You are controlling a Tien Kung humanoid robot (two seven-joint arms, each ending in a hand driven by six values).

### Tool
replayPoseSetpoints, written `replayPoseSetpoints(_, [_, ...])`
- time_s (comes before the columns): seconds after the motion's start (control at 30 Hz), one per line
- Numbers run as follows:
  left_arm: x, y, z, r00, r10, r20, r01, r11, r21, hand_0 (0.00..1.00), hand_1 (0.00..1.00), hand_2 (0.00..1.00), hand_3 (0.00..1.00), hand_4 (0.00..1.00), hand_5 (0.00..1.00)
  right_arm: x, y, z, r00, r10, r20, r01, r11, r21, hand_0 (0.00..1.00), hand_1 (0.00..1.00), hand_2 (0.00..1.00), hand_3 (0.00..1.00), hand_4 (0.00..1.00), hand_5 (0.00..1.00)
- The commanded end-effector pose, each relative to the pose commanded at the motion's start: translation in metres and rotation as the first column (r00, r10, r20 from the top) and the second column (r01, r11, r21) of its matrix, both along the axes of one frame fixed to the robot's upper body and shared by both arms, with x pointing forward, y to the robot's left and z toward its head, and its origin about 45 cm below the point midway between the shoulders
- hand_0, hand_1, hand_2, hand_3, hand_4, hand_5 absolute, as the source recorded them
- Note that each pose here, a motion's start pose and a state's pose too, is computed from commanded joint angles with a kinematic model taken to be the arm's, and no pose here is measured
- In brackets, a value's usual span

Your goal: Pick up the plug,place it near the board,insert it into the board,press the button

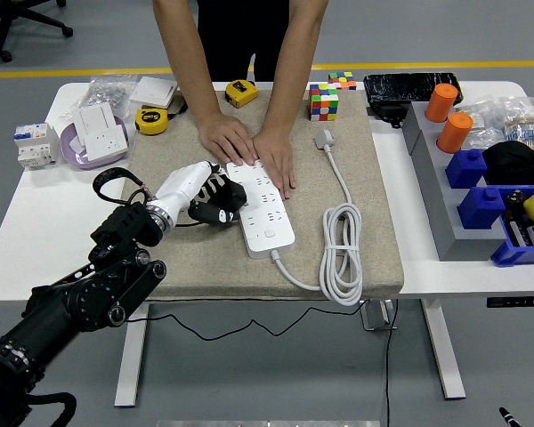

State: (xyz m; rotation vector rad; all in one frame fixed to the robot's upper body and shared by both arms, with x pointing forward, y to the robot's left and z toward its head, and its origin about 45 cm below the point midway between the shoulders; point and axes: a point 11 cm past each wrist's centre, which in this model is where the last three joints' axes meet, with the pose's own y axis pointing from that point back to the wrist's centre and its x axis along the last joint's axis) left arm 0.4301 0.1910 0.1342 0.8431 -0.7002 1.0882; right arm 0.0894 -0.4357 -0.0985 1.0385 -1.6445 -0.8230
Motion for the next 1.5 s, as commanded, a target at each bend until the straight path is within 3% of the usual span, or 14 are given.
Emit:
replayPoseSetpoints(0.53, [-0.0024, -0.003, -0.004, 0.999, -0.022, -0.023, 0.023, 0.999, 0.024, 0.462, 0.508, 0.443, 0.514, 0.834, 0.002, -0.001, -0.001, 0.0, 1.0, -0.003, 0.002, 0.003, 1.0, -0.002, 0.76, 0.771, 0.761, 0.804, 0.998, 0.926])
replayPoseSetpoints(0.57, [-0.0028, -0.004, -0.005, 0.999, -0.026, -0.028, 0.027, 0.999, 0.027, 0.557, 0.54, 0.538, 0.544, 0.939, 0.002, 0.0, -0.001, 0.0, 1.0, -0.003, 0.003, 0.003, 1.0, -0.002, 0.76, 0.77, 0.76, 0.804, 0.998, 0.926])
replayPoseSetpoints(0.73, [-0.0031, -0.005, -0.006, 0.999, -0.032, -0.04, 0.033, 0.999, 0.023, 0.557, 0.54, 0.538, 0.544, 0.939, 0.002, 0.001, -0.001, 0.0, 1.0, -0.003, 0.008, 0.003, 1.0, 0.0, 0.76, 0.77, 0.76, 0.804, 0.998, 0.926])
replayPoseSetpoints(0.77, [-0.003, -0.005, -0.005, 0.999, -0.033, -0.042, 0.034, 0.999, 0.021, 0.677, 0.659, 0.583, 0.56, 0.998, 0.107, 0.001, 0.0, 0.0, 1.0, -0.003, 0.008, 0.003, 1.0, 0.001, 0.76, 0.77, 0.76, 0.803, 0.998, 0.927])
replayPoseSetpoints(0.93, [-0.0016, -0.004, -0.004, 0.998, -0.031, -0.049, 0.032, 0.999, 0.009, 0.677, 0.659, 0.583, 0.56, 0.998, 0.107, 0.001, -0.001, 0.001, 1.0, -0.003, 0.011, 0.003, 1.0, 0.002, 0.76, 0.77, 0.76, 0.803, 0.998, 0.927])
replayPoseSetpoints(0.97, [-0.0013, -0.004, -0.004, 0.998, -0.031, -0.049, 0.031, 0.999, 0.008, 0.729, 0.686, 0.635, 0.656, 0.998, 0.206, 0.001, -0.001, 0.001, 1.0, -0.004, 0.011, 0.003, 1.0, 0.002, 0.76, 0.77, 0.76, 0.803, 0.998, 0.927])
replayPoseSetpoints(1.13, [0.0001, -0.004, -0.002, 0.998, -0.028, -0.056, 0.028, 1.0, -0.008, 0.729, 0.686, 0.635, 0.656, 0.998, 0.206, 0.001, 0.0, 0.0, 1.0, -0.004, 0.012, 0.004, 1.0, 0.006, 0.76, 0.77, 0.76, 0.803, 0.998, 0.927])
replayPoseSetpoints(1.17, [0.0003, -0.004, -0.002, 0.998, -0.029, -0.059, 0.028, 1.0, -0.014, 0.75, 0.702, 0.663, 0.72, 0.998, 0.354, 0.001, 0.0, 0.0, 1.0, -0.003, 0.014, 0.003, 1.0, 0.007, 0.765, 0.77, 0.759, 0.803, 0.998, 0.927])
replayPoseSetpoints(1.33, [-0.0002, -0.006, -0.003, 0.994, -0.039, -0.098, 0.034, 0.998, -0.059, 0.75, 0.702, 0.663, 0.72, 0.998, 0.354, 0.001, 0.0, 0.0, 1.0, -0.004, 0.017, 0.004, 1.0, 0.01, 0.765, 0.77, 0.759, 0.803, 0.998, 0.927])
replayPoseSetpoints(1.37, [-0.0009, -0.007, -0.004, 0.992, -0.044, -0.115, 0.035, 0.996, -0.08, 0.827, 0.796, 0.732, 0.794, 0.998, 0.692, 0.001, 0.0, 0.0, 1.0, -0.004, 0.018, 0.004, 1.0, 0.011, 0.761, 0.77, 0.759, 0.804, 0.998, 0.926])
replayPoseSetpoints(1.5, [-0.0033, -0.013, -0.004, 0.985, -0.064, -0.159, 0.04, 0.988, -0.152, 0.827, 0.796, 0.732, 0.794, 0.998, 0.692, 0.001, 0.0, 0.0, 1.0, -0.005, 0.02, 0.005, 1.0, 0.011, 0.761, 0.77, 0.759, 0.804, 0.998, 0.926])
